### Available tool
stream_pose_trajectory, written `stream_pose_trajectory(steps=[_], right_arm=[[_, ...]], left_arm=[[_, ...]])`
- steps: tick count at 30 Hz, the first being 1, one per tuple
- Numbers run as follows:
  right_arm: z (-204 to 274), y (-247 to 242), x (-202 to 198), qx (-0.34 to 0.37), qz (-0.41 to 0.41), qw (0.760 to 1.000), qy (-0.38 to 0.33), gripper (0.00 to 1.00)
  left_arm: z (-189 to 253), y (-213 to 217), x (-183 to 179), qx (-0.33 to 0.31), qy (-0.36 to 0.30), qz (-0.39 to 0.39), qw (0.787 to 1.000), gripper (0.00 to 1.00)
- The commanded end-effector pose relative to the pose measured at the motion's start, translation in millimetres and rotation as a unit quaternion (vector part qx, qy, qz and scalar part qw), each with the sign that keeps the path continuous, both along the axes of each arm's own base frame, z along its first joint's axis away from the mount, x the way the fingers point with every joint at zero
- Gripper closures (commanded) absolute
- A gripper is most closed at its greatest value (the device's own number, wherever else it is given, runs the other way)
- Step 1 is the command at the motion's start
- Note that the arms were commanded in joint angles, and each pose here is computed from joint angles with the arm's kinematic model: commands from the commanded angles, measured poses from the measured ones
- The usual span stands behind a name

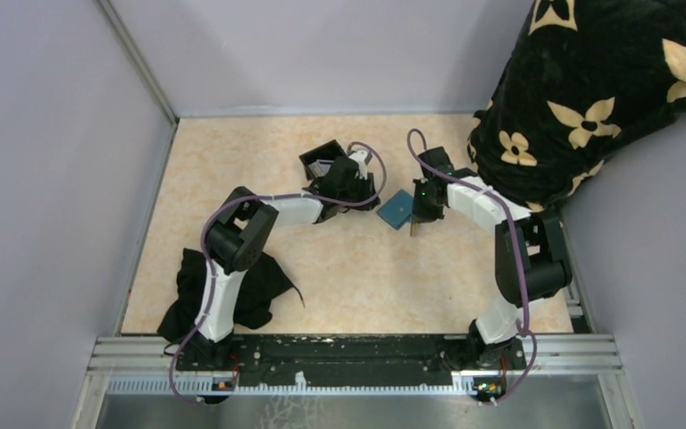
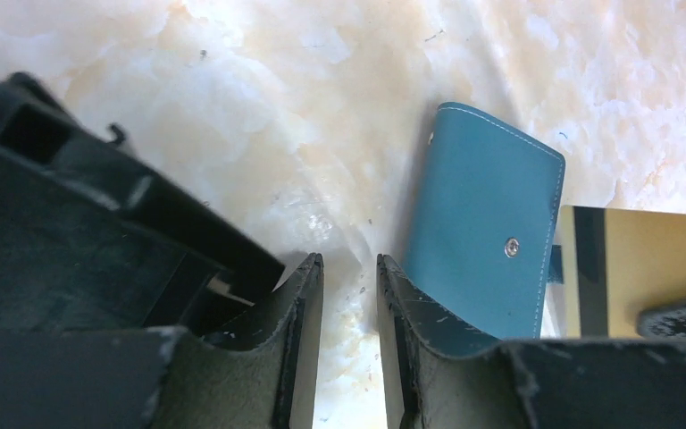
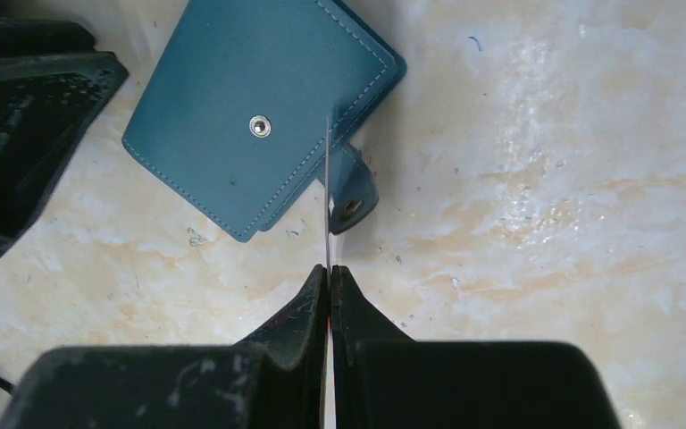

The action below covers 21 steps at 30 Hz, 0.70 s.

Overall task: Put the credit cards into the card holder
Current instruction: Open the card holder at the center of the board.

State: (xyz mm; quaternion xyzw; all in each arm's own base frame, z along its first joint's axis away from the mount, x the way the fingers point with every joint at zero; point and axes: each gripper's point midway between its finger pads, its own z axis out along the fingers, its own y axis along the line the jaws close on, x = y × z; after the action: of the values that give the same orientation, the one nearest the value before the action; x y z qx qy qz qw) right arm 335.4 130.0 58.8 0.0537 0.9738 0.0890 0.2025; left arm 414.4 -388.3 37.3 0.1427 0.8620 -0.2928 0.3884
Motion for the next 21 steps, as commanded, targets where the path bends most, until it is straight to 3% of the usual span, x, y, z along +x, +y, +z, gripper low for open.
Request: stream_pose_trajectory(steps=[1, 12, 21], right_arm=[[26.0, -13.2, 3.7, -0.002, -0.010, 0.999, -0.039, 1.00], [18.1, -24.1, 1.1, 0.018, -0.026, 0.998, -0.046, 1.00], [19.8, -21.8, 8.5, 0.074, -0.030, 0.995, -0.063, 1.00]], left_arm=[[-2.4, -13.9, -2.8, 0.011, -0.007, -0.020, 1.000, 0.66], [-16.0, -14.0, -37.6, 0.015, 0.023, -0.041, 0.999, 0.74], [-27.3, -12.3, -65.9, 0.021, 0.043, -0.050, 0.998, 0.77]])
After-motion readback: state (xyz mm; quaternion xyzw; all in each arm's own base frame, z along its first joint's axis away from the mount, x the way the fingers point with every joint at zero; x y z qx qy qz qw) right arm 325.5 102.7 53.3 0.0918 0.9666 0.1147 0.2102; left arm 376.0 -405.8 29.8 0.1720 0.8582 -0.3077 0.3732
